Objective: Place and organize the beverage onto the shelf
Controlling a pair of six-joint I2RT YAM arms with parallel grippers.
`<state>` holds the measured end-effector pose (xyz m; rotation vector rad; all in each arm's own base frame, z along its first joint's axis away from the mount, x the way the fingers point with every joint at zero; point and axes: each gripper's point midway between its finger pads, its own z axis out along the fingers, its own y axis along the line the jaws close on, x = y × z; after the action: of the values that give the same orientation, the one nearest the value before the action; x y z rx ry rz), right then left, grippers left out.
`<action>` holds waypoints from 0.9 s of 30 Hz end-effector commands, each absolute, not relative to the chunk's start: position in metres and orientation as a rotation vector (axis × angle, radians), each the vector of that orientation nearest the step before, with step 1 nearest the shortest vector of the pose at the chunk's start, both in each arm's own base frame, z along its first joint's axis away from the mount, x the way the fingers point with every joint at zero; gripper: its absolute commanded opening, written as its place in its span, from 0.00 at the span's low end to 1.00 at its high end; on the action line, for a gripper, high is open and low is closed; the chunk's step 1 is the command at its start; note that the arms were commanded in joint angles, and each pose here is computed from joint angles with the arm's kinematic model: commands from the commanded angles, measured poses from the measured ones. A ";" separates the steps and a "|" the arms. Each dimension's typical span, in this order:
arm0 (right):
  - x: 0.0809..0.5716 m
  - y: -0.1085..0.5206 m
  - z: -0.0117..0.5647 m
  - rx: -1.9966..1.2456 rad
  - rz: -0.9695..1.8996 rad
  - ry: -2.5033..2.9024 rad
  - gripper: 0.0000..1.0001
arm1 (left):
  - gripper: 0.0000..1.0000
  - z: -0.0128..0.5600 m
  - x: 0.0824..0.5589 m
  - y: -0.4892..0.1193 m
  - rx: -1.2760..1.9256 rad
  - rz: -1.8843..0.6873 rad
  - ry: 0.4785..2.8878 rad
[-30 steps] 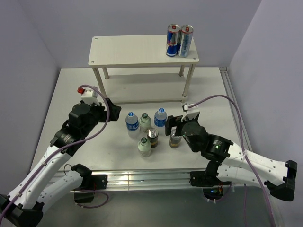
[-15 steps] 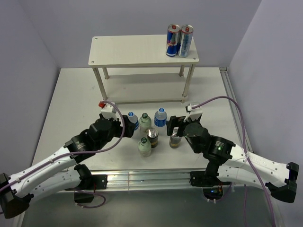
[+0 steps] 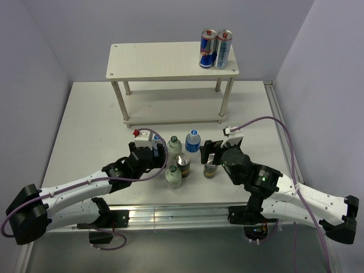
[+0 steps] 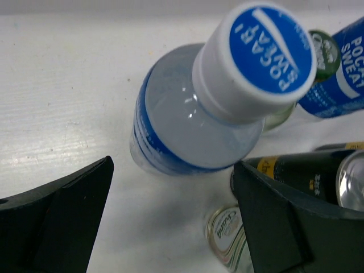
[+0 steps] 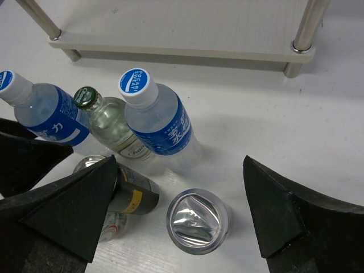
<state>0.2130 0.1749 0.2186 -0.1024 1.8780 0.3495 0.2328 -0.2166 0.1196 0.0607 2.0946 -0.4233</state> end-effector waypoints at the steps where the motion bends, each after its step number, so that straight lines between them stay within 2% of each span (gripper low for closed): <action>1: 0.214 0.173 0.219 -0.081 0.352 1.866 0.98 | 0.94 0.139 0.251 -0.225 0.003 -0.441 1.981; 7: 0.215 0.174 0.216 -0.088 0.340 1.873 0.98 | 0.93 0.129 0.263 -0.229 0.021 -0.385 1.958; 10: 0.215 0.174 0.215 -0.089 0.339 1.873 0.98 | 0.88 0.124 0.269 -0.229 0.023 -0.346 1.951; 13: 0.215 0.174 0.214 -0.092 0.340 1.872 0.98 | 0.75 0.119 0.273 -0.229 0.035 -0.320 1.943; 14: 0.215 0.174 0.214 -0.091 0.336 1.873 0.98 | 0.59 0.116 0.276 -0.229 0.044 -0.303 1.942; 15: 0.215 0.175 0.214 -0.093 0.338 1.874 0.98 | 0.59 0.116 0.276 -0.228 0.047 -0.301 1.942; 16: 0.215 0.175 0.213 -0.095 0.334 1.876 0.98 | 0.51 0.115 0.277 -0.228 0.047 -0.294 1.942; 18: 0.215 0.175 0.213 -0.096 0.335 1.876 0.98 | 0.42 0.117 0.278 -0.226 0.046 -0.284 1.936; 19: 0.215 0.175 0.212 -0.097 0.333 1.877 0.98 | 0.23 0.119 0.278 -0.225 0.042 -0.279 1.929; 22: 0.215 0.175 0.211 -0.096 0.330 1.876 0.98 | 0.00 0.130 0.279 -0.219 0.037 -0.253 1.916; 27: 0.215 0.175 0.212 -0.094 0.335 1.871 0.98 | 0.00 0.173 0.289 -0.204 0.014 -0.170 1.838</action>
<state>0.2132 0.1751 0.2095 -0.1149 1.8928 0.3315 0.2699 -0.2141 0.1125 0.0966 1.9793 -0.2124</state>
